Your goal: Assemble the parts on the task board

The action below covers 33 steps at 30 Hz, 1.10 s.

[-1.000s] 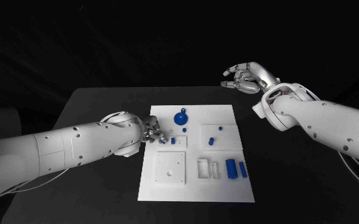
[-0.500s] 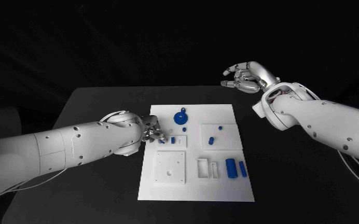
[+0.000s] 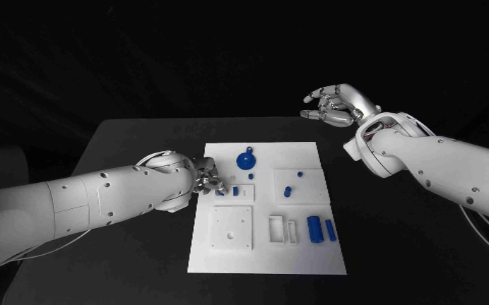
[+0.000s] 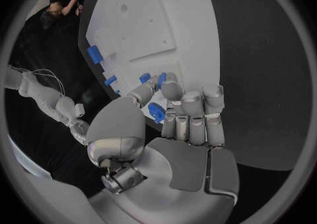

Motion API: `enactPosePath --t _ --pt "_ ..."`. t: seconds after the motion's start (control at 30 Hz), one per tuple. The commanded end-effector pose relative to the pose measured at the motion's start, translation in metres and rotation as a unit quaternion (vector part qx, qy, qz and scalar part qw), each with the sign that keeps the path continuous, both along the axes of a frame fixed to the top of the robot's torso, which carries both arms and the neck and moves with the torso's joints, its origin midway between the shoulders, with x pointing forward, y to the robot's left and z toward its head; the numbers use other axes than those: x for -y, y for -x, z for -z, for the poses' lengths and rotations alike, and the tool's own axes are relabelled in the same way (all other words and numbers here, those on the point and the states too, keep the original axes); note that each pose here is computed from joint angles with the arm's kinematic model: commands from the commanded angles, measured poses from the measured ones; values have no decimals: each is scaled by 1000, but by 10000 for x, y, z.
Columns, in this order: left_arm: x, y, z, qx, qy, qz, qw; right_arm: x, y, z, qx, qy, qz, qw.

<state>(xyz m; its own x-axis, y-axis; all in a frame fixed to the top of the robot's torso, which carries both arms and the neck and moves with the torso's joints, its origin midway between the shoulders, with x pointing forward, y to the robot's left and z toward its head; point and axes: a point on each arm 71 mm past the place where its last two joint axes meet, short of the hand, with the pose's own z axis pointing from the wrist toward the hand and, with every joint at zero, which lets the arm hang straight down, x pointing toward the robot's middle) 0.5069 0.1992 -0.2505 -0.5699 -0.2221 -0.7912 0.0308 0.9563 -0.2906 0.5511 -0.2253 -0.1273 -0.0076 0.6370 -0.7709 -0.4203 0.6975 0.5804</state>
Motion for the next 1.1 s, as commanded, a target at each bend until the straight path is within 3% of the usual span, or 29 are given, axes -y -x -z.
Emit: enactPosePath --t 0.03,1.1 --pt "-5 29 65 -15 -9 3 1000 -14 4 6 -2 3 -7 1000" --pt "-28 13 65 -13 -7 -6 1000 -13 4 22 -3 3 -6 1000"
